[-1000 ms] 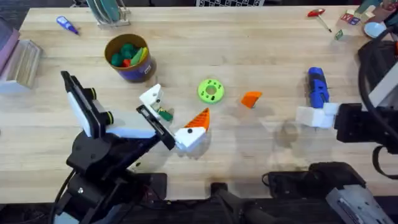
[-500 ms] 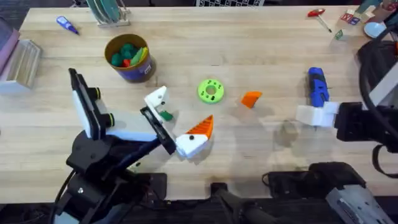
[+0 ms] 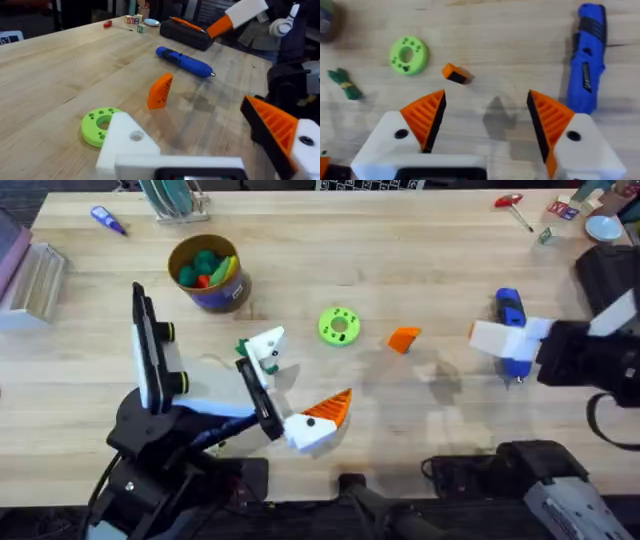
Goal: Pick up the gripper from the table and insert it into the empty holder that is missing its gripper. Then pick up a screw, insert it into the mounting hole, and use the screwdriver to tighten it. Finally, clean up the table by picking up the vegetable and placing it into the bucket.
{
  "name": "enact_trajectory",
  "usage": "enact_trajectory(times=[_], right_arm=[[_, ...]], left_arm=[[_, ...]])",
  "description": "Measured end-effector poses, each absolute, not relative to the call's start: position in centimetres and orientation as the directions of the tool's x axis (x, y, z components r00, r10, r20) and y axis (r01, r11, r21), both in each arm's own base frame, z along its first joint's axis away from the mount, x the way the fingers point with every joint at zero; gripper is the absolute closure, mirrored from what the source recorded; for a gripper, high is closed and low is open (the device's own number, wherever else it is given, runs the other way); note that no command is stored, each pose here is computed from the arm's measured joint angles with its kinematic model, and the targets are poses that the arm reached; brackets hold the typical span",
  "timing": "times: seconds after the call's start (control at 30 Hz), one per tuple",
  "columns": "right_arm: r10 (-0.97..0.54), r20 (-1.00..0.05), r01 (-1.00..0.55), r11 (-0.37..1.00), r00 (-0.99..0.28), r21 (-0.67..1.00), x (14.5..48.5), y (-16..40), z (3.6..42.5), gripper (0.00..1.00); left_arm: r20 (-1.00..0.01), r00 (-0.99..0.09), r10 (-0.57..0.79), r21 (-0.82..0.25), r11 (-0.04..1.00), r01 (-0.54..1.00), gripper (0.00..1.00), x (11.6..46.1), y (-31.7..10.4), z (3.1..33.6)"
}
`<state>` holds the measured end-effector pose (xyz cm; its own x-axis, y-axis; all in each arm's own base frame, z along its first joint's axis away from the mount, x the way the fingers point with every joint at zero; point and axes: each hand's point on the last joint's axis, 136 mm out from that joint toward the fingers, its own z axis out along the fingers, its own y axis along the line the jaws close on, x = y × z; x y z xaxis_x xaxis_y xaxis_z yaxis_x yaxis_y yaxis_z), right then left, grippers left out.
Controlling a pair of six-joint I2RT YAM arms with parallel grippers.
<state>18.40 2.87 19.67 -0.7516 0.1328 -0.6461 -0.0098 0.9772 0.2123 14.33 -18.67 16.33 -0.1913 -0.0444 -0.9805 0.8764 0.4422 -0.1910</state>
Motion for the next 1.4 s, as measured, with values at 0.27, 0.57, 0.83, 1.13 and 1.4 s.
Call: enact_trajectory(times=[0.27,0.57,0.83,1.13,1.4], right_arm=[[0.044,-0.643,-0.161,0.953,-0.765,0.257,19.5,5.5,19.9,0.019],[-0.194,-0.509,-0.317,0.934,-0.839,0.166,22.5,8.5,17.7,0.018],[-0.390,-0.342,-0.428,0.903,-0.855,0.040,24.3,9.5,12.9,0.019],[-0.497,-0.308,-0.525,0.851,-0.811,0.009,26.1,10.8,10.4,0.138],[-0.503,-0.296,-0.533,0.846,-0.812,0.026,25.9,11.0,10.0,0.372]], left_arm=[[-0.981,-0.191,-0.044,-0.191,0.439,0.878,0.016,14.3,-18.7,16.3],[-0.980,-0.192,-0.043,-0.191,0.439,0.878,0.015,14.3,-18.7,16.3],[-0.980,-0.192,-0.043,-0.191,0.439,0.878,0.015,14.3,-18.7,16.3],[-0.980,-0.192,-0.043,-0.191,0.439,0.878,0.016,14.3,-18.7,16.3],[-0.980,-0.192,-0.043,-0.191,0.439,0.878,0.016,14.3,-18.7,16.3]])
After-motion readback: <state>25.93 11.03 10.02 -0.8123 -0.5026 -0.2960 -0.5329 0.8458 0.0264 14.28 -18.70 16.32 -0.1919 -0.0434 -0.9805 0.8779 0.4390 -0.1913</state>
